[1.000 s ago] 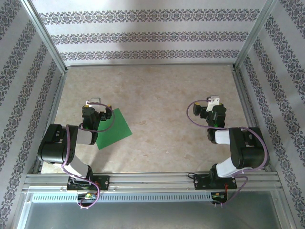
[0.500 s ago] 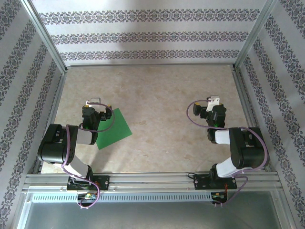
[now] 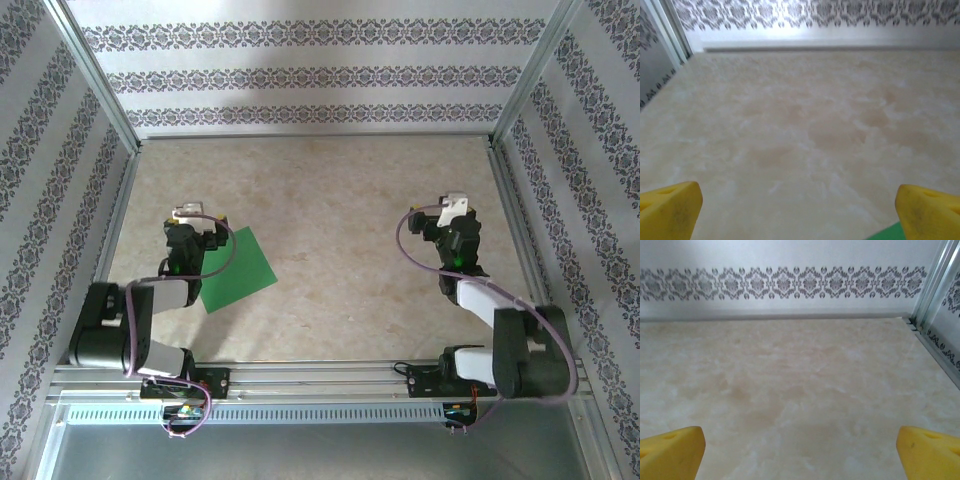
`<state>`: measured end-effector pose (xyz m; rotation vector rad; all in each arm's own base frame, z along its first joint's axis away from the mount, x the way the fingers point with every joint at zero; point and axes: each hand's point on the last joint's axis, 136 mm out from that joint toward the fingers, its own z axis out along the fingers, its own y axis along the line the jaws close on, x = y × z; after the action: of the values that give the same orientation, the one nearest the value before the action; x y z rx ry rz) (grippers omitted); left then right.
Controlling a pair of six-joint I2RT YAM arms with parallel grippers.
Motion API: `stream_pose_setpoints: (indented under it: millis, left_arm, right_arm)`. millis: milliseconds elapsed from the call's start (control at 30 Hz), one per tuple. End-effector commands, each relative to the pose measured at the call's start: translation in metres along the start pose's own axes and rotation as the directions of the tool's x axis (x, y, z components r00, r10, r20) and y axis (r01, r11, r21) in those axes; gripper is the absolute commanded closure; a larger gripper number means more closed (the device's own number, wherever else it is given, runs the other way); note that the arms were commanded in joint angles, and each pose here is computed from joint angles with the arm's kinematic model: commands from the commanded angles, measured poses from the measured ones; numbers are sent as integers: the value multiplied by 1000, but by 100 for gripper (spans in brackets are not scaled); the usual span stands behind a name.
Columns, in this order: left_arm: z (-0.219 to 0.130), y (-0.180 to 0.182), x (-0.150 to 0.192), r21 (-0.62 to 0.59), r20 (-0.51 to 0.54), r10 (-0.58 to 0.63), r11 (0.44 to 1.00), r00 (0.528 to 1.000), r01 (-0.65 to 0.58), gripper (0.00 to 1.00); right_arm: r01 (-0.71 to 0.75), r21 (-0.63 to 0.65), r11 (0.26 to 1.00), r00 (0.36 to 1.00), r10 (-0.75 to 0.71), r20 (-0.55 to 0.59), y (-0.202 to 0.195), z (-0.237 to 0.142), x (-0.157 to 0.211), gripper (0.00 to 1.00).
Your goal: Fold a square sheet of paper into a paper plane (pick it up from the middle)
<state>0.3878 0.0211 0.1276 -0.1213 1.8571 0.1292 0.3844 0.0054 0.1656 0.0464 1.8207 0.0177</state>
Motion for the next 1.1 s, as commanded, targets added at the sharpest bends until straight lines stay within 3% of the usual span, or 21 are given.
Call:
stream_pose_setpoints:
  millis: [0,267,500,633,767,867,1067]
  left_arm:
    - [-7,20,-21,-98,-48,-105,990,993,99,1]
    - [-16,-7,-50,2,-172,-340,938,925,346,1]
    - [-20,-39,-41,122,-270,-500,830,823,545,1]
    - [-14,-46,-14,38,-383,-597,753,705,657,0]
    - [-6,-58,20,-66,-516,-623,713,588,698,0]
    - [-3,-65,39,-118,-571,-615,717,544,687,0]
    - [-4,-73,68,-195,-625,-596,744,504,639,1]
  right_arm:
    - [-102,63,993,992,106,-69,-5,-8,-18,2]
    - [-370,-64,927,906,344,-248,34,-7,-43,2]
    - [-557,-131,820,773,454,-443,75,6,-18,2]
    - [-580,-140,802,735,441,-516,97,10,0,2]
    - [-586,-155,795,717,421,-556,114,13,10,2]
    - [-586,-166,793,713,407,-571,124,15,14,2]
    - [-590,-165,791,695,393,-602,135,20,23,2]
